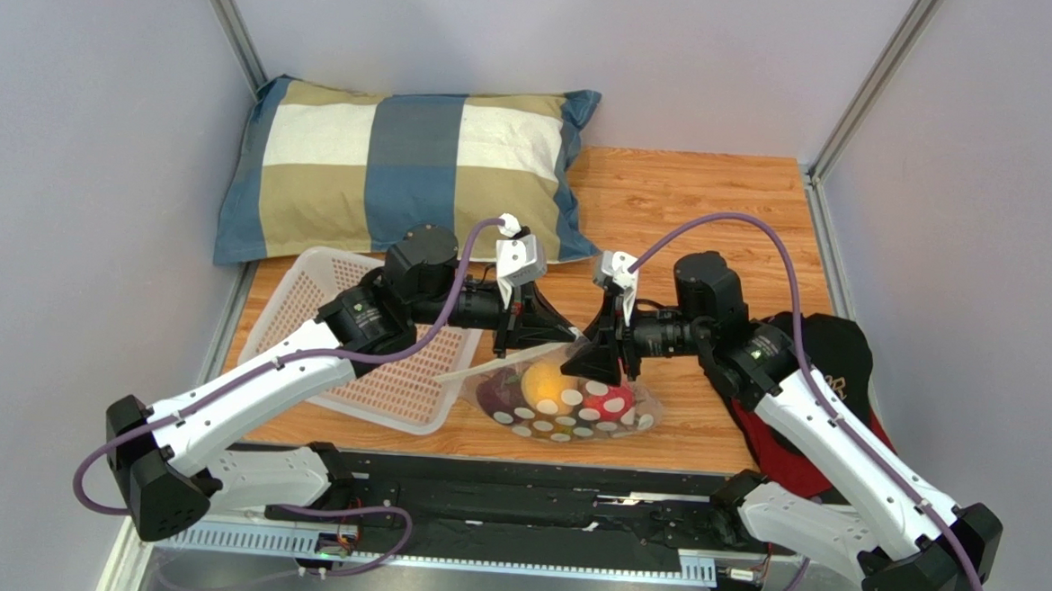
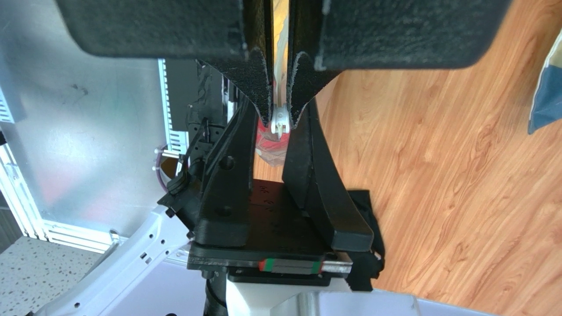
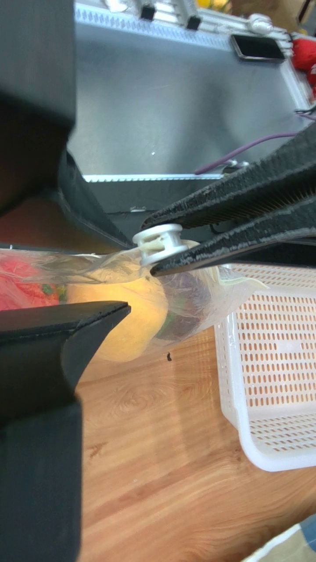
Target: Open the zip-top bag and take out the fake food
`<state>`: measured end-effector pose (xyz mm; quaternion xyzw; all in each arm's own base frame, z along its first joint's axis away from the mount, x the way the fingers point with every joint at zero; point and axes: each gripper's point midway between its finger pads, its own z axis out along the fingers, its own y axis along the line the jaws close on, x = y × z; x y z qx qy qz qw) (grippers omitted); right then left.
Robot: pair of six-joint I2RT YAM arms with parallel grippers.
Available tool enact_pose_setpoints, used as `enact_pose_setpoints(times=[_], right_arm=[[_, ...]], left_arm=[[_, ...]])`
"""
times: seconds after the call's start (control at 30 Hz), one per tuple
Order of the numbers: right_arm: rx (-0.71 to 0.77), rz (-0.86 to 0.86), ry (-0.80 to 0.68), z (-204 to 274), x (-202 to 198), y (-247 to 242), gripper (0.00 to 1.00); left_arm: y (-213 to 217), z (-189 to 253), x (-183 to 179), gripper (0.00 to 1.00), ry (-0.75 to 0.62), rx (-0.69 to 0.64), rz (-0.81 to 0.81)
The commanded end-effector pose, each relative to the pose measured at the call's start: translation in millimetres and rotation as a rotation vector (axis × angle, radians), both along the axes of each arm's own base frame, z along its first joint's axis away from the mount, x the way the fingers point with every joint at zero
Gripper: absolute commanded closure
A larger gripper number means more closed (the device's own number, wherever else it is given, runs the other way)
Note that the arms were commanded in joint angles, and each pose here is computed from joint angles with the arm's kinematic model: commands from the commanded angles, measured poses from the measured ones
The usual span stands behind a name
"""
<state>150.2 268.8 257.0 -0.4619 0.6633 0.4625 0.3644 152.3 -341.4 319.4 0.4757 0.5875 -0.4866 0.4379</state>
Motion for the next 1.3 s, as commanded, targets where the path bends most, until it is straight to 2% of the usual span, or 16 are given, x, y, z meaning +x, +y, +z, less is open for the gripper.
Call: enact_pose_setpoints(times=[0.0, 0.23, 0.33, 0.4, 0.43, 0.53, 0.63, 0.7, 0.83, 1.07, 1.27], right_arm=[[0.072, -0.046, -0.087, 38, 4, -2, 0.49], [0.080, -0.056, -0.097, 42, 7, -1, 0.49], [0.094, -0.076, -0.094, 47, 13, 2, 0.56], [0.096, -0.088, -0.094, 50, 17, 4, 0.89], [0.086, -0.130, -0.097, 49, 25, 3, 1.00], [0.070, -0.254, -0.104, 49, 38, -8, 1.00], [0.150, -0.365, -0.145, 62, 48, -22, 1.00], [0.176, -0.401, -0.145, 68, 52, -31, 1.00], [0.207, -0.383, -0.126, 66, 46, -39, 1.00], [0.206, -0.418, -0.121, 61, 54, -52, 1.00], [0.204, -0.448, -0.117, 57, 66, -60, 1.00]], left_arm=[[2, 26, -1, 1.00, -0.048, -0.056, 0.000], [4, 29, -5, 1.00, -0.048, -0.063, -0.009], [3, 27, -6, 1.00, -0.038, -0.064, -0.019], [3, 24, -6, 1.00, -0.030, -0.062, -0.018], [3, 23, -4, 1.00, -0.028, -0.059, -0.003], [12, 14, 2, 1.00, -0.009, -0.029, 0.073], [29, -7, 10, 1.00, 0.014, 0.015, 0.191], [44, -34, 13, 1.00, 0.056, 0.073, 0.273], [78, -45, 13, 1.00, 0.091, 0.044, 0.439], [117, -81, -13, 1.00, 0.250, 0.054, 0.537], [132, -99, -42, 1.00, 0.356, 0.014, 0.507]])
